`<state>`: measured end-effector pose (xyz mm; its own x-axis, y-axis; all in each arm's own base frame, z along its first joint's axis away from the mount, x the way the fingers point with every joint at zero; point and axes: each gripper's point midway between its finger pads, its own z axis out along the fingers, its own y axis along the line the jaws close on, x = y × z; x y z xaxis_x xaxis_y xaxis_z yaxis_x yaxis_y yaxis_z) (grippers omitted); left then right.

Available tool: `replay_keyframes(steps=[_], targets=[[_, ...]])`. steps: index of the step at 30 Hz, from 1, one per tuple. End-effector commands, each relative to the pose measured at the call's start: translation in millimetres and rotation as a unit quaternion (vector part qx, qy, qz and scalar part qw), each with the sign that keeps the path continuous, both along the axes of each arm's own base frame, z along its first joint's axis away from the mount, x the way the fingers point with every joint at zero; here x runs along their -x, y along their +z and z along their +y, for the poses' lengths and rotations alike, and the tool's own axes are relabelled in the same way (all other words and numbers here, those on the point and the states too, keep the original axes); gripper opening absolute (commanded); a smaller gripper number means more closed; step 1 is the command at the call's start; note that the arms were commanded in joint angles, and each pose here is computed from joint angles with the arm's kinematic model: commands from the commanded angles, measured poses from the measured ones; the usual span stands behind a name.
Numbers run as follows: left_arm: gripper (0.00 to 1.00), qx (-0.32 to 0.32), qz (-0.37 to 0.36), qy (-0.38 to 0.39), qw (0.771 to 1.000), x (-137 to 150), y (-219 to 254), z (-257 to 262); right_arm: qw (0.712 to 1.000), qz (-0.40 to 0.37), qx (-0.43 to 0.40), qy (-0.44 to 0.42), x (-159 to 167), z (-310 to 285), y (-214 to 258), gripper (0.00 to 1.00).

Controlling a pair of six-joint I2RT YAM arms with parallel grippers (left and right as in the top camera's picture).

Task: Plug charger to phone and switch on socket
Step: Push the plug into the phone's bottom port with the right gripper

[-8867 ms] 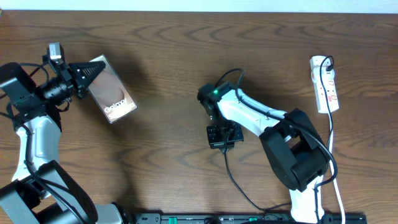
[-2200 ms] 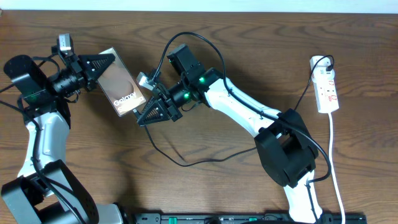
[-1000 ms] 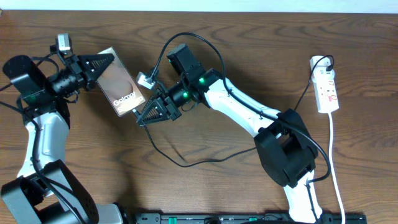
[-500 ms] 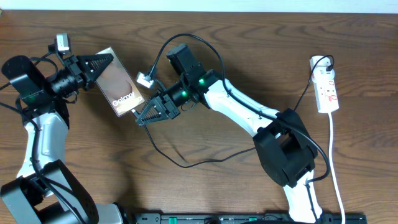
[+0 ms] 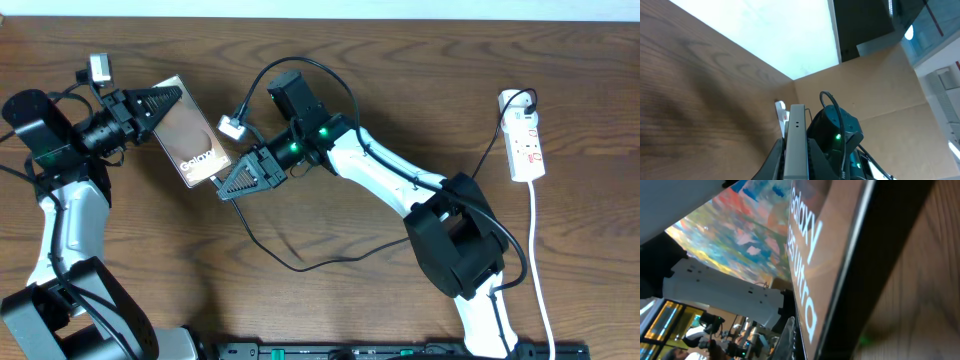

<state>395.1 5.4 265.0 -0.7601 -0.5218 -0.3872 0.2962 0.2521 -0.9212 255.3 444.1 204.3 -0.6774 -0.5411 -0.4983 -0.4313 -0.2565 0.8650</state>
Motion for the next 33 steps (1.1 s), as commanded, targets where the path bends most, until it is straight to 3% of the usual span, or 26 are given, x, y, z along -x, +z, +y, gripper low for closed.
replay_keyframes(steps=[1,33], targets=[[0.07,0.002,-0.019,-0.056,0.998,14.5,3.3,-13.8,0.999,-0.021,0.009,-0.038,-20.0,1.7,4.0,0.01],[0.08,0.002,-0.019,-0.058,0.998,15.2,3.4,-14.2,0.994,-0.070,-0.011,-0.087,-42.5,15.5,13.8,0.01]])
